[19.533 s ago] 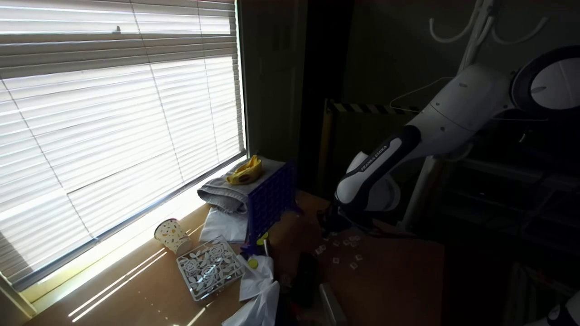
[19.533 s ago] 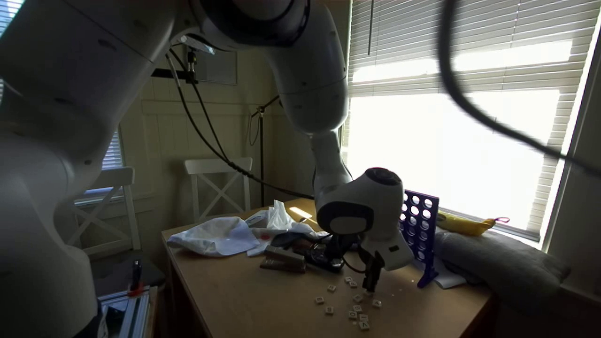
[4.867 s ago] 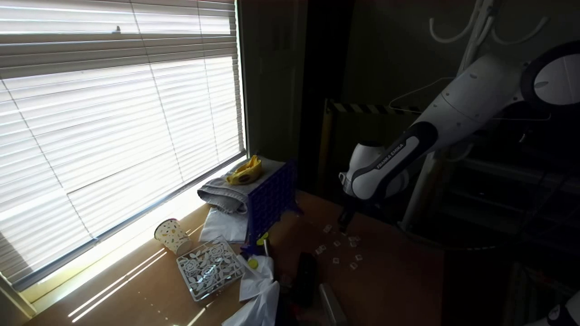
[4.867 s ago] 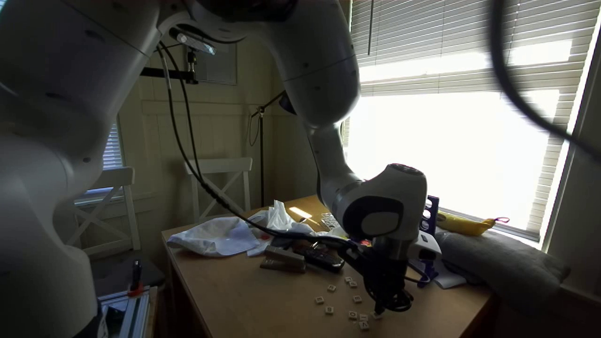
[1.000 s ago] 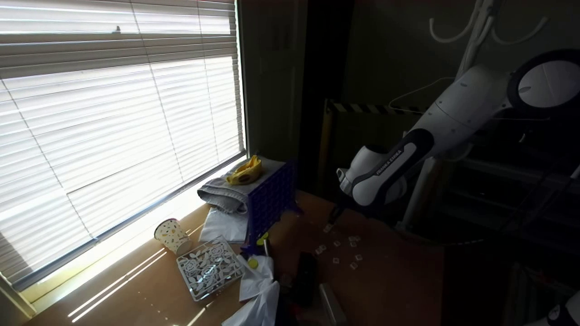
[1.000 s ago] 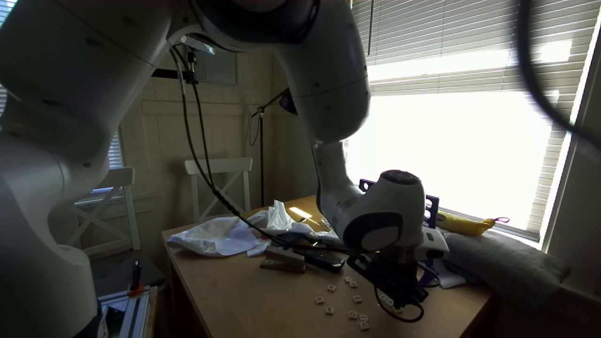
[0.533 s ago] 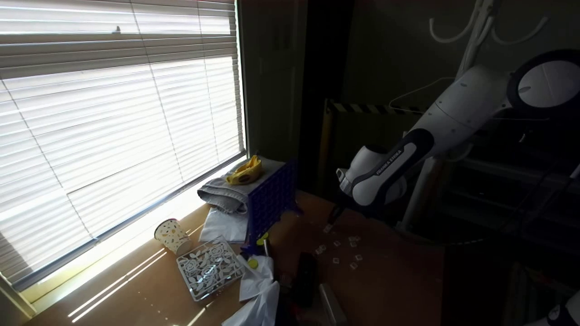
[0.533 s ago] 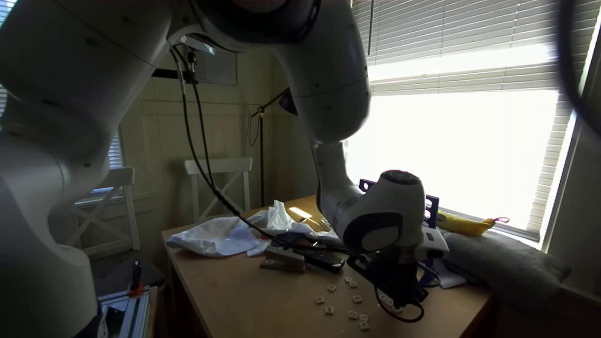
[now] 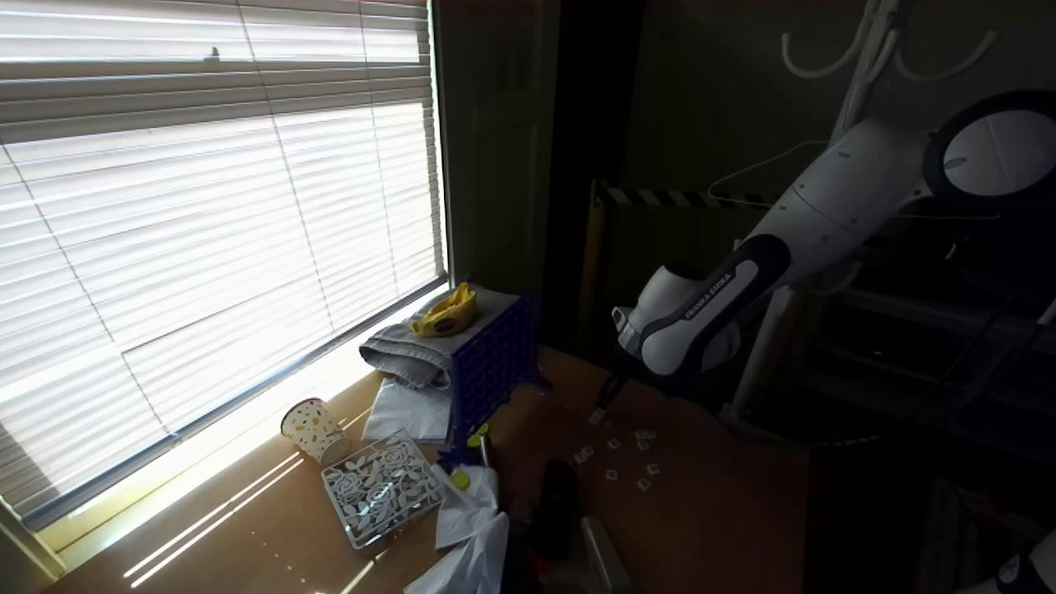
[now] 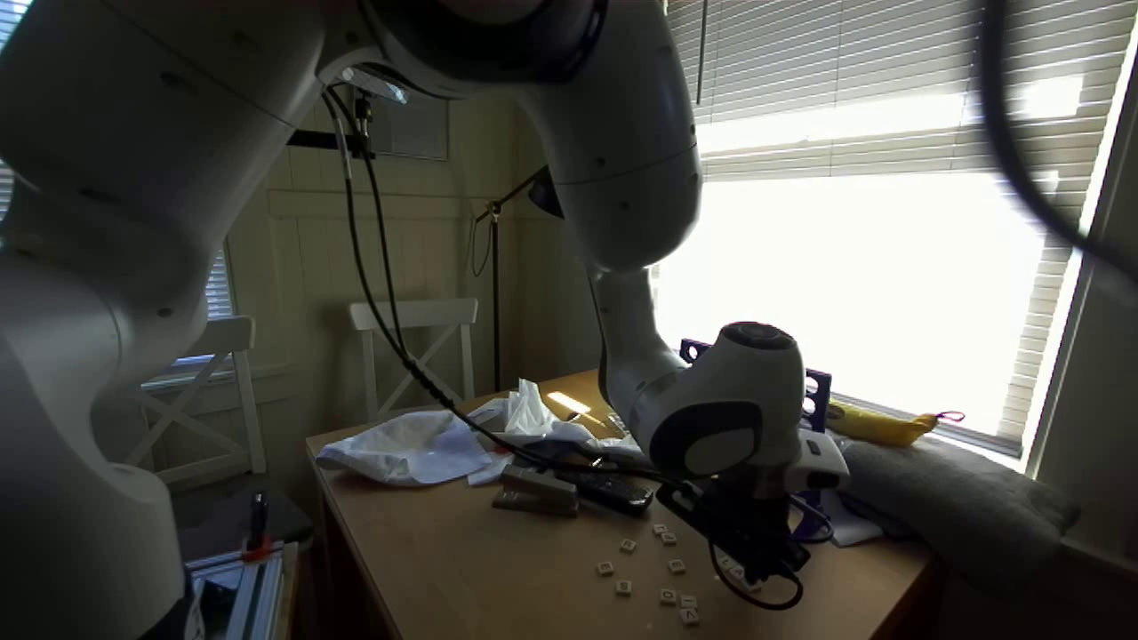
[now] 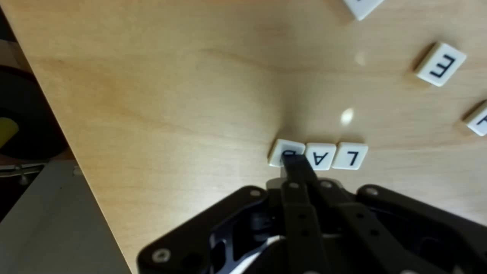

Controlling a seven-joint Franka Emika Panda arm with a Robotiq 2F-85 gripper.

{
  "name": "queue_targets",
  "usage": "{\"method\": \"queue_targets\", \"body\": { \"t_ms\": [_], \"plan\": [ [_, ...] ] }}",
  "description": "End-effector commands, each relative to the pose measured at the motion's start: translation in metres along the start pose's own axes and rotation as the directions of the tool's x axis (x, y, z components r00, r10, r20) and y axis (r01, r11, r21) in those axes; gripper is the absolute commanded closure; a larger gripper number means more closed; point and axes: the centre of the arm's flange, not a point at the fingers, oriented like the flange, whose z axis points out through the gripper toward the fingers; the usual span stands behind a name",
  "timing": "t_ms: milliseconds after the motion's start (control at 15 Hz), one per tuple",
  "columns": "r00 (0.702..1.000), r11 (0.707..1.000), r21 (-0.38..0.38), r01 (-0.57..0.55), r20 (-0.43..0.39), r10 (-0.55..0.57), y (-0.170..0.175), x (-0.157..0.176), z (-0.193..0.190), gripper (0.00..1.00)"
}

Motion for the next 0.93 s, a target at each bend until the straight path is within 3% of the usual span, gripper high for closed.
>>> {"method": "queue_targets", "body": {
  "t_ms": [0,867],
  "plan": [
    [1.000,1.000,-0.001,0.022,-0.001,-0.022,-0.0001,-0.0031,-0.0005,1.00],
    [0.999,0.999,-0.030,0.044,-0.030,-0.045,-0.0084,-0.0074,-0.0093,1.00]
  ]
}}
